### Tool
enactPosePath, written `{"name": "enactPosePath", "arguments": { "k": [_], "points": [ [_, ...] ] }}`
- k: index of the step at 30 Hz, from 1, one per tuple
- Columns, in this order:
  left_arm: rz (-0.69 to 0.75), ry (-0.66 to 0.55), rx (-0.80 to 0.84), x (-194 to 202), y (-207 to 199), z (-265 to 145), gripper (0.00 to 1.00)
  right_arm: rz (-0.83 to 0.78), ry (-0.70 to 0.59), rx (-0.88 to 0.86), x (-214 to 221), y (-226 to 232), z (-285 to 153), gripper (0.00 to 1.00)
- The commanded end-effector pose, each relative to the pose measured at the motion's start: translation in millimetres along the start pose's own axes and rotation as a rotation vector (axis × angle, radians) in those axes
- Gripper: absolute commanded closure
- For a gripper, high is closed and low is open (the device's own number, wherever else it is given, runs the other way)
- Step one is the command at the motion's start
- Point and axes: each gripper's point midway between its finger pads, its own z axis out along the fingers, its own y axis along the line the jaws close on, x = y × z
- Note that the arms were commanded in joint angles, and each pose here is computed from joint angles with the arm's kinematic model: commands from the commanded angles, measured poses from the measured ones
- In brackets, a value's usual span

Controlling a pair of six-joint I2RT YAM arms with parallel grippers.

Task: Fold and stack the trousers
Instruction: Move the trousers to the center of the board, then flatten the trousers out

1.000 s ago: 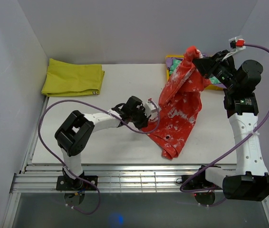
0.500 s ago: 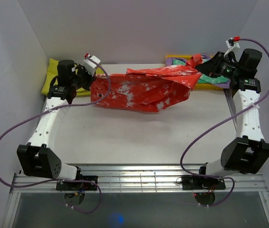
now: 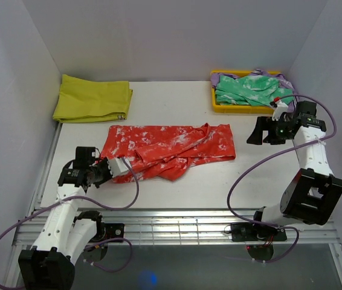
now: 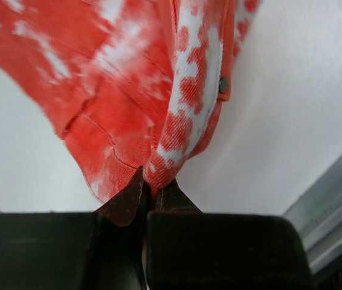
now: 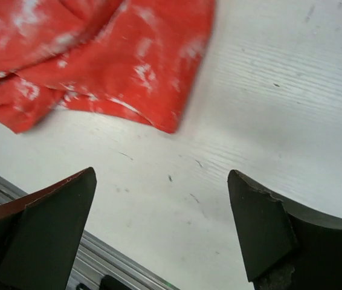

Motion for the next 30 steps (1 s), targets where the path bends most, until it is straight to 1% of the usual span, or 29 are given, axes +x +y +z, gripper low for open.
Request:
{"name": "enactPosePath", "arguments": {
  "k": [1,2,3,4,5,6,7,9,10,11,12,13,14,15,16,17,19,21,22,23,24,25,27,30],
  "points": [
    [0.138,0.088,0.060,30.5,-24.4,2.0,1.00,-0.217,0.039,0.139,-8.9,-21.6,-24.1,0.04],
    [0.133,0.068,0.072,27.0,-27.1,1.5,1.00,-0.235,0.049,0.102,-11.4,-10.5,-24.4,0.03],
    [0.129,0.048,0.101,23.5,-33.5,0.0,1.00,-0.309,0.044,0.058,-26.6,12.1,-19.0,0.02],
    [0.130,0.003,0.118,15.3,-36.6,0.6,1.00,-0.339,0.055,0.025,-30.3,25.2,-12.3,0.01],
    [0.133,-0.012,0.119,12.2,-36.5,0.6,1.00,-0.373,0.060,-0.011,-33.2,40.2,-6.4,0.00],
    [0.141,-0.019,0.115,10.9,-34.6,2.4,1.00,-0.418,0.050,-0.039,-39.7,55.4,1.9,0.00],
    [0.146,-0.017,0.117,12.0,-34.6,4.6,1.00,-0.497,0.066,-0.101,-38.2,88.9,19.8,0.00],
    [0.165,-0.003,0.112,16.5,-32.6,10.4,1.00,-0.555,0.059,-0.154,-39.6,120.4,38.7,0.00],
    [0.169,-0.003,0.105,16.9,-31.1,11.7,1.00,-0.627,0.068,-0.190,-37.4,147.5,60.3,0.00],
    [0.172,-0.001,0.100,17.6,-30.1,12.6,1.00,-0.649,0.064,-0.205,-41.0,163.3,68.3,0.00],
    [0.183,-0.004,0.094,17.5,-29.0,13.5,1.00,-0.663,0.079,-0.224,-39.4,177.1,79.4,0.04],
    [0.187,-0.007,0.088,16.8,-27.7,13.6,1.00,-0.673,0.134,-0.250,-27.6,194.7,103.3,0.04],
    [0.194,-0.016,0.073,14.5,-25.3,13.0,1.00,-0.658,0.152,-0.291,-25.2,217.3,117.0,0.04],
    [0.194,-0.017,0.064,13.9,-23.5,12.4,1.00,-0.671,0.133,-0.298,-28.9,229.0,117.2,0.04],
    [0.196,-0.019,0.058,13.3,-22.9,11.8,1.00,-0.682,0.143,-0.296,-24.6,235.9,128.6,0.03],
    [0.197,-0.016,0.056,14.0,-22.9,11.9,1.00,-0.702,0.111,-0.296,-30.1,246.8,136.1,0.02],
    [0.197,-0.001,0.054,18.1,-24.0,12.3,1.00,-0.701,0.143,-0.314,-13.5,269.9,155.8,0.02],
    [0.189,0.010,0.055,21.1,-25.6,12.8,1.00,-0.697,0.119,-0.328,-15.6,290.7,168.2,0.02],
    [0.180,0.007,0.054,20.6,-26.3,12.5,1.00,-0.691,0.147,-0.330,-2.9,301.7,181.9,0.02],
    [0.176,0.007,0.054,20.7,-26.8,12.0,1.00,-0.690,0.145,-0.337,-0.9,309.6,186.9,0.02],
    [0.177,0.007,0.057,21.0,-28.1,11.8,1.00,-0.698,0.118,-0.368,-1.8,327.9,191.3,0.02],
    [0.174,0.011,0.055,22.7,-28.8,11.5,1.00,-0.675,0.135,-0.369,5.5,331.9,202.6,0.02],
    [0.178,0.014,0.052,23.4,-29.2,11.2,1.00,-0.663,0.119,-0.378,7.0,344.0,213.0,0.02],
    [0.186,0.022,0.043,24.9,-28.5,9.6,1.00,-0.631,0.132,-0.397,21.4,358.3,228.9,0.02]
  ]
}}
